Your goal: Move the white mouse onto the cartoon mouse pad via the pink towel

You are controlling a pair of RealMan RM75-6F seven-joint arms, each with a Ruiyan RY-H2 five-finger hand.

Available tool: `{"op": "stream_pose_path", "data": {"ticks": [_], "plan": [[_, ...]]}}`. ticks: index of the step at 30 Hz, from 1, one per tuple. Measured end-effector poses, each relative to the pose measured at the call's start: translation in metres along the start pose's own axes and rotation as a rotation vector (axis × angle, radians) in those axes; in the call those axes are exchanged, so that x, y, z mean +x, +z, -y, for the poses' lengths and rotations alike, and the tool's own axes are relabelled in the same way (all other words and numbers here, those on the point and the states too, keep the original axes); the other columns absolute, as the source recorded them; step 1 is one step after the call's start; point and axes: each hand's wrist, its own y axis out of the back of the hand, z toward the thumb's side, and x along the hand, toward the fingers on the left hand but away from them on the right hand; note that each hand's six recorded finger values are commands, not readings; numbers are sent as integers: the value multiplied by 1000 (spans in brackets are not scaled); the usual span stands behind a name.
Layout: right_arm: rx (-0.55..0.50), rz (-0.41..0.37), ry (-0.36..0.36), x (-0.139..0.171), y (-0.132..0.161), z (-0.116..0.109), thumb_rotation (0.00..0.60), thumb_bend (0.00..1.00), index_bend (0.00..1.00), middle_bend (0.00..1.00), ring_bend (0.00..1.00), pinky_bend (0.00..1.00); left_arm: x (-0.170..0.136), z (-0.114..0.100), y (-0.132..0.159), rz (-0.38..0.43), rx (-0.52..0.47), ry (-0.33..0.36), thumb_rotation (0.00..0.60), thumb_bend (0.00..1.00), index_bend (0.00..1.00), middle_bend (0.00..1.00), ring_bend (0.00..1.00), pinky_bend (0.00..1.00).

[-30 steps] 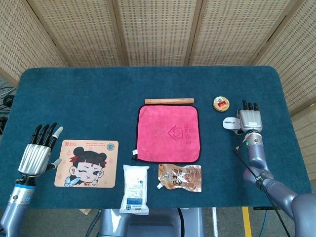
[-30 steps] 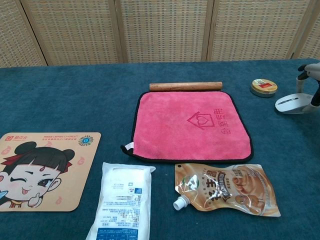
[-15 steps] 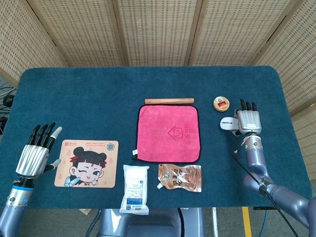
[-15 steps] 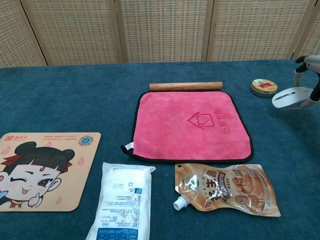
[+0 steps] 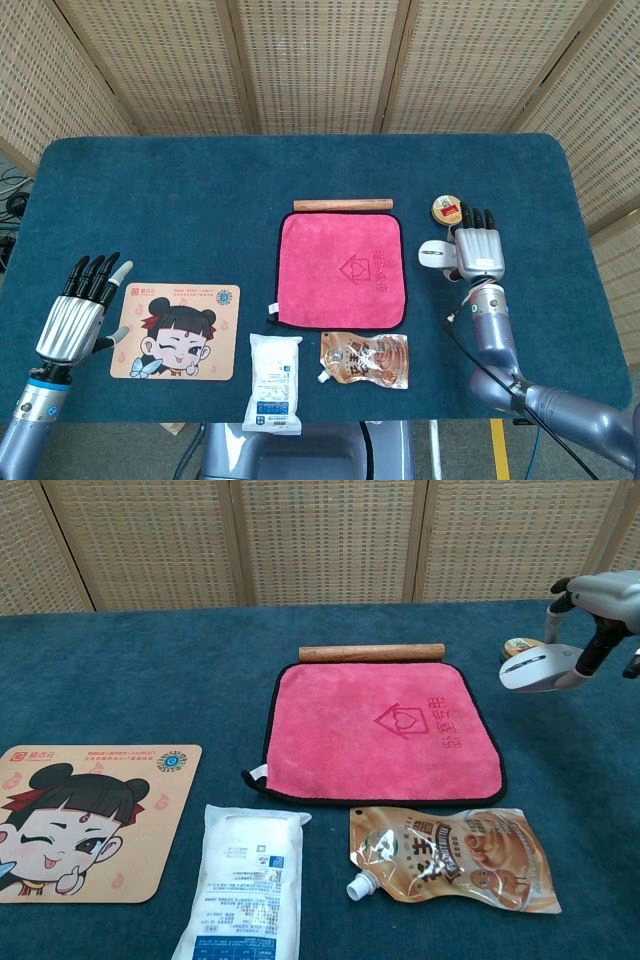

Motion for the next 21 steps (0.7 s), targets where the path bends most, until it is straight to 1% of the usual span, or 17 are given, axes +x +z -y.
{"op": "stream_pose_path", "data": {"ticks": [7,14,21], "plan": [[-25,-38,14,10,36,-1,600,361,586,14,0,0,0,-2,-2,2,-8,9,600,33,0,0,0,0],[-15,-95,21,21,83,1,600,360,587,14,0,0,-2,-6,-5,2,-29,19,600,33,0,0,0,0],[-27,-137,22,29,117,-1,600,362,592,16,0,0,-2,-7,-6,4,-37,17,600,32,0,0,0,0]]}}
